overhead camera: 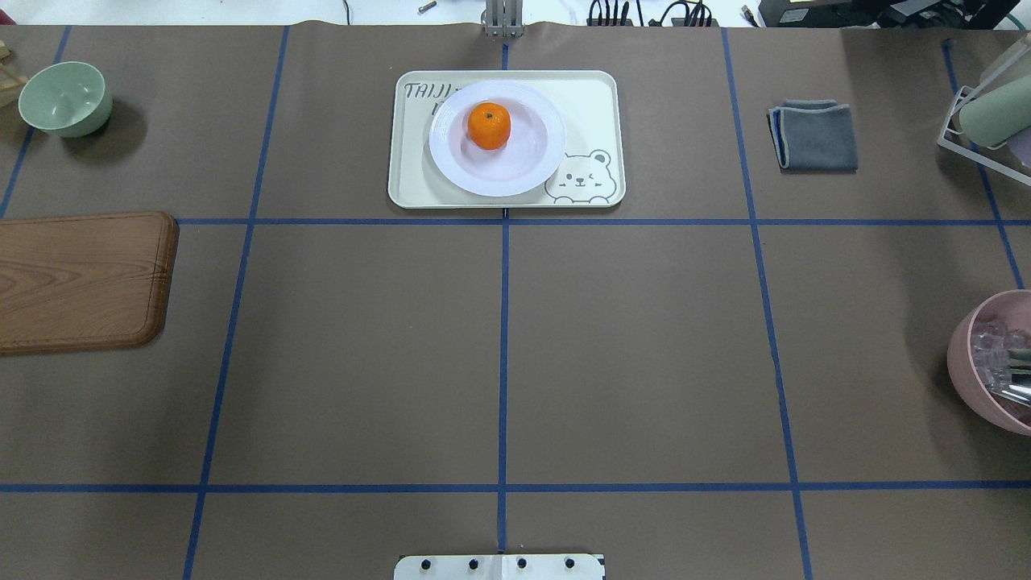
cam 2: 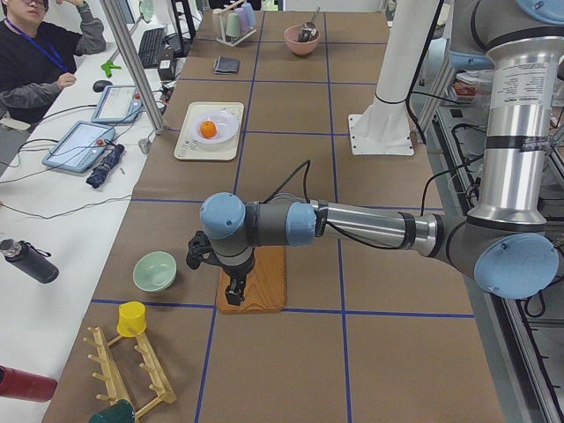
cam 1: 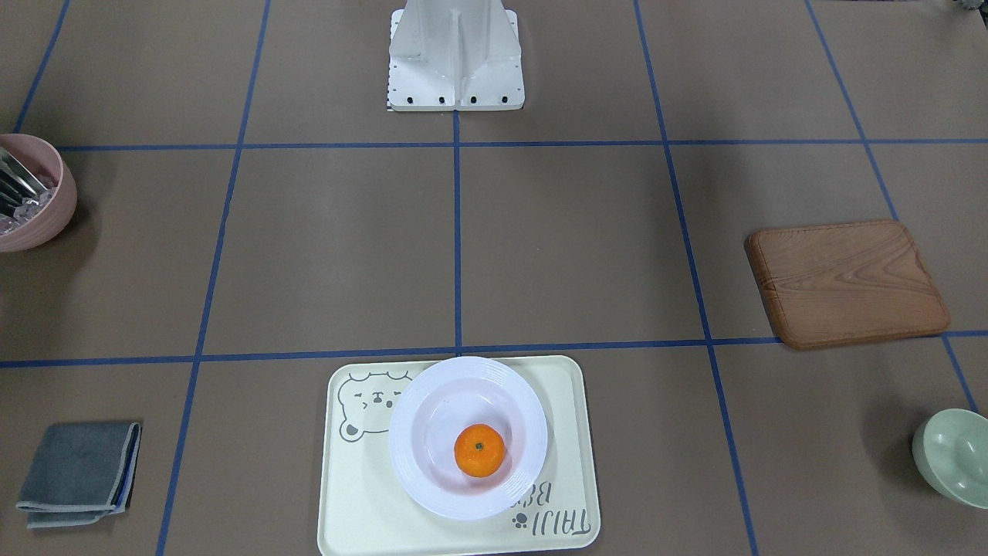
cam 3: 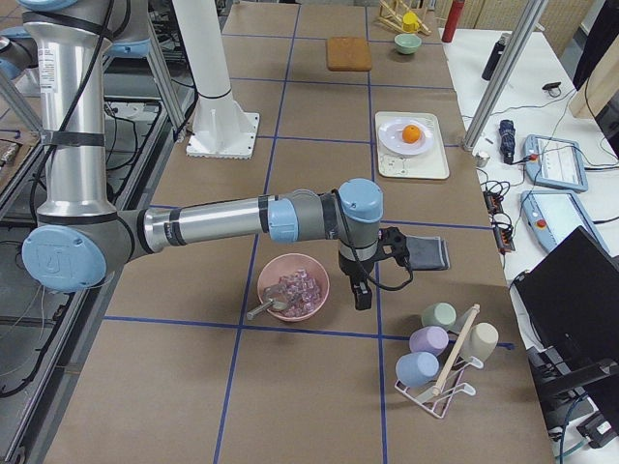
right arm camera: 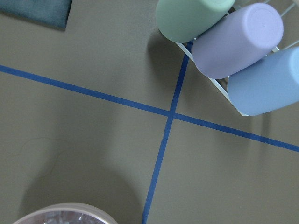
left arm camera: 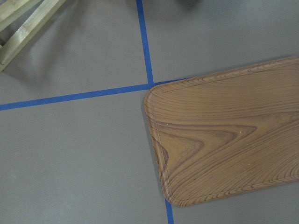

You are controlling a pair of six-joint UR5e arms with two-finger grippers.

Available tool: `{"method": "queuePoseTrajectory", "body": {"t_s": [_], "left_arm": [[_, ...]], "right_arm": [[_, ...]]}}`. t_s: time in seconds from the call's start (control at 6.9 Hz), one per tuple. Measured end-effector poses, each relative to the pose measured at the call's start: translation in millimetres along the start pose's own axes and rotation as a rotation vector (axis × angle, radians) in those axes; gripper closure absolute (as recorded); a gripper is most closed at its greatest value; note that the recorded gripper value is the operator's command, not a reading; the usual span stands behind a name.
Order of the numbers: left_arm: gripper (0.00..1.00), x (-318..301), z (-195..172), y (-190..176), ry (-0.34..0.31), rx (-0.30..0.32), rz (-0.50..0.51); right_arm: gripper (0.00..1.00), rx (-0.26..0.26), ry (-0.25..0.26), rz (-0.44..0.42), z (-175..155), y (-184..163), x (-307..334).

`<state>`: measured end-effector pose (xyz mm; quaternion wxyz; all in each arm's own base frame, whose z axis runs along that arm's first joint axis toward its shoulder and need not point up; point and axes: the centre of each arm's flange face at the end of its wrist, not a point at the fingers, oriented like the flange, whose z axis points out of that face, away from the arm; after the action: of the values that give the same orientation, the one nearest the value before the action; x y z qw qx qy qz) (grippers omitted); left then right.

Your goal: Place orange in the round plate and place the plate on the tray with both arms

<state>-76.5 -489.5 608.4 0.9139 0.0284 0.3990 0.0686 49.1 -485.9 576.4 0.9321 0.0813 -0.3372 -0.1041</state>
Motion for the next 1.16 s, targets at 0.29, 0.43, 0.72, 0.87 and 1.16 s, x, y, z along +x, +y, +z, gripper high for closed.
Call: {"method": "queuePoseTrajectory", "body": {"t_s": [0.29, 0.43, 0.72, 0.87, 1.16], "left_arm": [[0.02, -0.4, 0.4, 0.3, 0.000, -0.001, -0.001], [0.02, -0.6, 0.6, 0.6, 0.000, -0.001, -0.002], [0.02, -0.8, 0.1, 0.8, -0.001, 0.000, -0.002], [0.02, -1.2, -0.1, 0.7, -0.001, 0.000, -0.003], [0.02, -3.7, -1.5, 0.6, -0.009, 0.001, -0.006]], "right_arm": [[0.00, 0.002, -0.011, -0.001, -0.1, -0.1, -1.1], [0.00, 0.002, -0.012, -0.002, -0.1, -0.1, -1.3], [0.00, 0.001, -0.015, -0.008, 0.2, 0.3, -1.3], [0.00, 0.002, -0.015, -0.010, 0.1, 0.1, -1.4], [0.00, 0.002, -0.017, -0.013, -0.1, -0.2, -1.7]]}}
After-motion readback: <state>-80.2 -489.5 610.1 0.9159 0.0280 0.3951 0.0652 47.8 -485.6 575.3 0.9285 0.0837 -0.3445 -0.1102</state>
